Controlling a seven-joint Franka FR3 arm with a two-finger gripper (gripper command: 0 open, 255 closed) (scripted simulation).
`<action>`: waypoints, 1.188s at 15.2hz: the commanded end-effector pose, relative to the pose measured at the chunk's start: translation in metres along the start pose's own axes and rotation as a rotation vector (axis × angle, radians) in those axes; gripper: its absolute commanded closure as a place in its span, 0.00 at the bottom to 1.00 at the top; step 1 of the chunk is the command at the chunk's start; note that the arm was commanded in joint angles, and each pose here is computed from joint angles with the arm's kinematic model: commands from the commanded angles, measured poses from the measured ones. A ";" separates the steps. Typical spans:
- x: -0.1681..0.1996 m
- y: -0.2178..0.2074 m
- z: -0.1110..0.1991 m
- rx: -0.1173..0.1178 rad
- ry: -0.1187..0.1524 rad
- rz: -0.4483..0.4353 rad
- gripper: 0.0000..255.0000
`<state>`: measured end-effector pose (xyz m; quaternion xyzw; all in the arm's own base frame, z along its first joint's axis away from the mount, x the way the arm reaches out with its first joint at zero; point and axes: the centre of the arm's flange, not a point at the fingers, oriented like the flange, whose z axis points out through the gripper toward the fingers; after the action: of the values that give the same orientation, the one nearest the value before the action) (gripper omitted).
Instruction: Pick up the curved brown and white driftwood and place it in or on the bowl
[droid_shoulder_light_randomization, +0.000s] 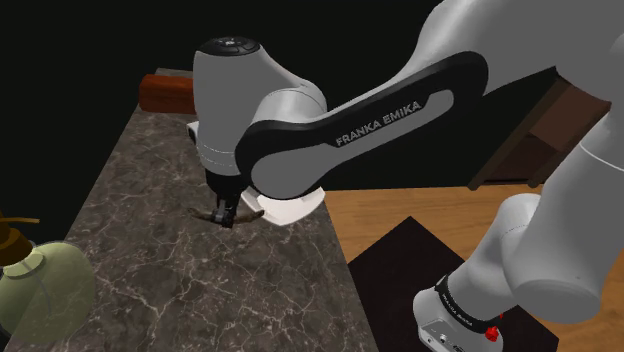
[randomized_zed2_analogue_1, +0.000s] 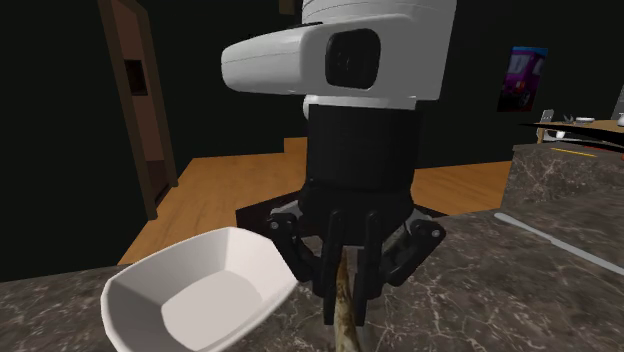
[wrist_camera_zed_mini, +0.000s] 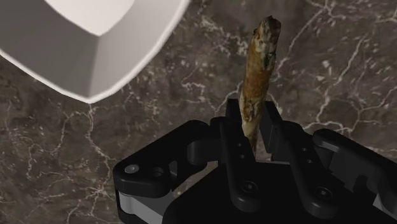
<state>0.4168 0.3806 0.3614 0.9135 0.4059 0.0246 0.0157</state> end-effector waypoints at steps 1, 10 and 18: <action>0.000 -0.001 -0.011 0.000 0.000 0.000 1.00; -0.028 0.045 -0.030 0.000 0.000 0.000 1.00; -0.085 0.134 -0.025 0.000 0.000 0.000 1.00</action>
<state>0.4519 0.2424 0.3909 0.9137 0.4052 0.0243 0.0158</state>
